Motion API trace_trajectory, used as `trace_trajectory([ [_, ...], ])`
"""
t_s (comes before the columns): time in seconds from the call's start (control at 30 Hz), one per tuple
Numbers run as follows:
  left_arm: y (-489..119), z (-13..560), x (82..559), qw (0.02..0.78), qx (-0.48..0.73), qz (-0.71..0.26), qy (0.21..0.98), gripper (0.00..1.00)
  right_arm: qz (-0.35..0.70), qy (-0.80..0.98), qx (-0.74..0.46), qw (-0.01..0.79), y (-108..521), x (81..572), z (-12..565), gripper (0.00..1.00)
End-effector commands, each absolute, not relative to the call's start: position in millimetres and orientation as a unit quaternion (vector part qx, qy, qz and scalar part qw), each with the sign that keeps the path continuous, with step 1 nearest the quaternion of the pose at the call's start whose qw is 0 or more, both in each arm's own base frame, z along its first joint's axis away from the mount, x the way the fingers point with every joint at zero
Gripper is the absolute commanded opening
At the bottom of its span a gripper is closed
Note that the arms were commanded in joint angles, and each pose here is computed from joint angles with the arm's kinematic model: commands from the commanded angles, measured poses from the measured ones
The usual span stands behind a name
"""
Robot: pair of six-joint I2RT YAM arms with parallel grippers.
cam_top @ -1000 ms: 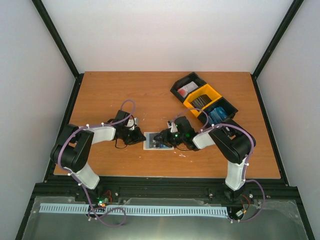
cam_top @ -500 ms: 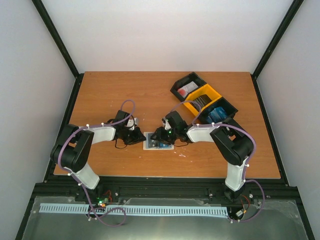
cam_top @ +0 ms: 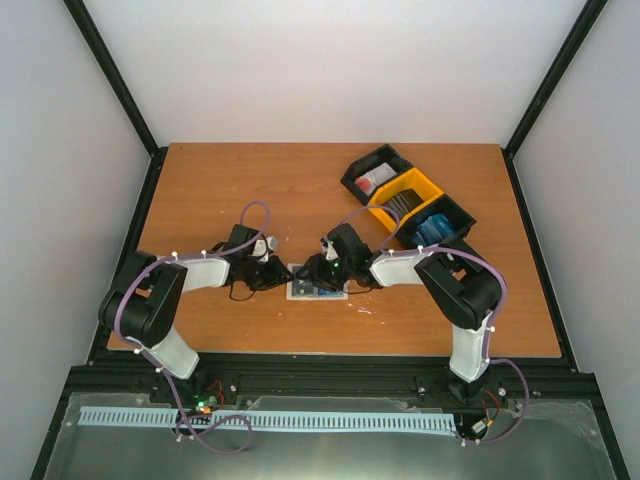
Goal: Put the credit cards into the card holder
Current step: Insert the credit card into the card holder, then close the card holder at the center of the board.
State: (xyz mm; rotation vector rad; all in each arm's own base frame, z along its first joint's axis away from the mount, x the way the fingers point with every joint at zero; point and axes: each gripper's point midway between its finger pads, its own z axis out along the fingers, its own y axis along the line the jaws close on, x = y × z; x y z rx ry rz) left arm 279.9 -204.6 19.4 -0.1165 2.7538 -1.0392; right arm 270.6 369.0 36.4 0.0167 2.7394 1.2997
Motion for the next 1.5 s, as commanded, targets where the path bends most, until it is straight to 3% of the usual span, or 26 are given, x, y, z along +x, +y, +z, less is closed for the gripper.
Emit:
trace_trajectory([
  [0.0, -193.4, -5.6, 255.1, 0.063, -0.058, -0.316, 0.945, 0.18, 0.413, 0.908, 0.063, 0.008, 368.3, 254.2, 13.5, 0.46],
  [0.27, -180.9, 9.6, 266.9, 0.111, -0.071, -0.286, 0.949, 0.32, 0.331, 0.94, 0.054, 0.054, 345.3, 264.3, 20.0, 0.51],
  [0.6, -163.5, 30.3, 280.7, 0.18, -0.084, -0.252, 0.947, 0.6, 0.267, 0.956, 0.024, 0.12, 323.3, 279.5, 51.1, 0.63],
  [1.1, -161.3, 85.6, 302.0, 0.291, -0.028, -0.255, 0.921, 0.99, 0.198, 0.939, -0.012, 0.281, 285.5, 312.5, 137.5, 0.66],
  [1.47, -172.4, 115.1, 306.5, 0.314, 0.003, -0.291, 0.904, 1.0, 0.083, 0.953, -0.008, 0.291, 245.5, 318.3, 143.8, 0.66],
])
